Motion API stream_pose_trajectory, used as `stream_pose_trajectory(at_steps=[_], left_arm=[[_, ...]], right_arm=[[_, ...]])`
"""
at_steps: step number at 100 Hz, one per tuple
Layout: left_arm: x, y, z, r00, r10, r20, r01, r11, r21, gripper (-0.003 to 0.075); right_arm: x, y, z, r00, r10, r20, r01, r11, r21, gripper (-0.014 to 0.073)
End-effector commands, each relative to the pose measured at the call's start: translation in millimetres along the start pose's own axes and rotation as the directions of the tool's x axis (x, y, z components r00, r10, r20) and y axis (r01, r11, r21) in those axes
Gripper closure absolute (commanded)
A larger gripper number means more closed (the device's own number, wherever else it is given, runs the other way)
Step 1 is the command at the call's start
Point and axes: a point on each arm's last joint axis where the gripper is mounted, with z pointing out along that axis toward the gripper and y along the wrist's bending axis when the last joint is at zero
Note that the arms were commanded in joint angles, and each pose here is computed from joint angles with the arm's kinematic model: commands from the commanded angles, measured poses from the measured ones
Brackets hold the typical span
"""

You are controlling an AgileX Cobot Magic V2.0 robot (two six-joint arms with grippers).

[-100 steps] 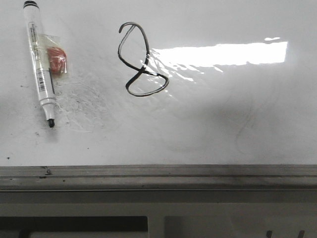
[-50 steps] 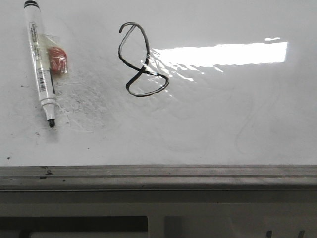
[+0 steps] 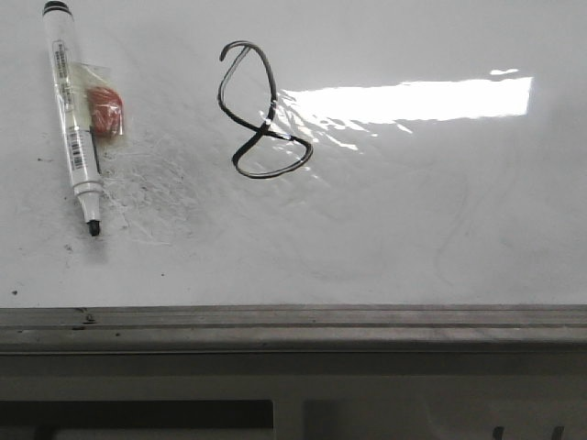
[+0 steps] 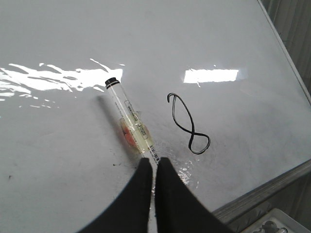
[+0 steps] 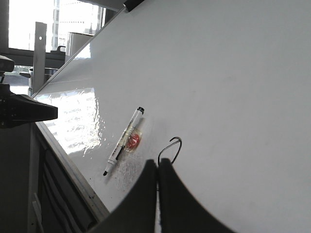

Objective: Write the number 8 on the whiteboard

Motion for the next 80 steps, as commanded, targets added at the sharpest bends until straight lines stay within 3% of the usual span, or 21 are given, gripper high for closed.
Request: stream_pose_trajectory(at_steps=[1, 21, 37, 46, 64, 80], left_arm=[[-16, -2, 0, 0.995, -0.002, 0.098, 0.002, 1.000, 0.005, 0.0741], [-11, 0, 0, 0.997, 0.003, 0.081, -0.001, 1.000, -0.024, 0.0741], [-3, 9, 0, 0.998, 0.056, 0.004, -0.055, 0.983, -0.175, 0.0741], [5, 17, -2, 0.997, 0.057, -0.057, -0.071, 0.952, -0.297, 0.0741], [29, 32, -10, 0.993, 0.099, -0.065, -0.119, 0.860, -0.496, 0.0741], [40, 39, -15, 0.983, 0.013, -0.181, -0.120, 0.794, -0.596, 0.0741]], right_arm=[[-13, -1, 0, 0.997, -0.022, 0.074, 0.022, 1.000, -0.008, 0.0658], [-13, -1, 0, 0.997, -0.022, 0.074, 0.022, 1.000, -0.008, 0.0658], [-13, -1, 0, 0.997, -0.022, 0.074, 0.022, 1.000, -0.008, 0.0658], [-13, -1, 0, 0.997, -0.022, 0.074, 0.022, 1.000, -0.008, 0.0658], [-13, -1, 0, 0.997, -0.022, 0.074, 0.022, 1.000, -0.008, 0.0658], [-13, 0, 0, 0.997, -0.022, 0.074, 0.022, 1.000, -0.009, 0.0658]])
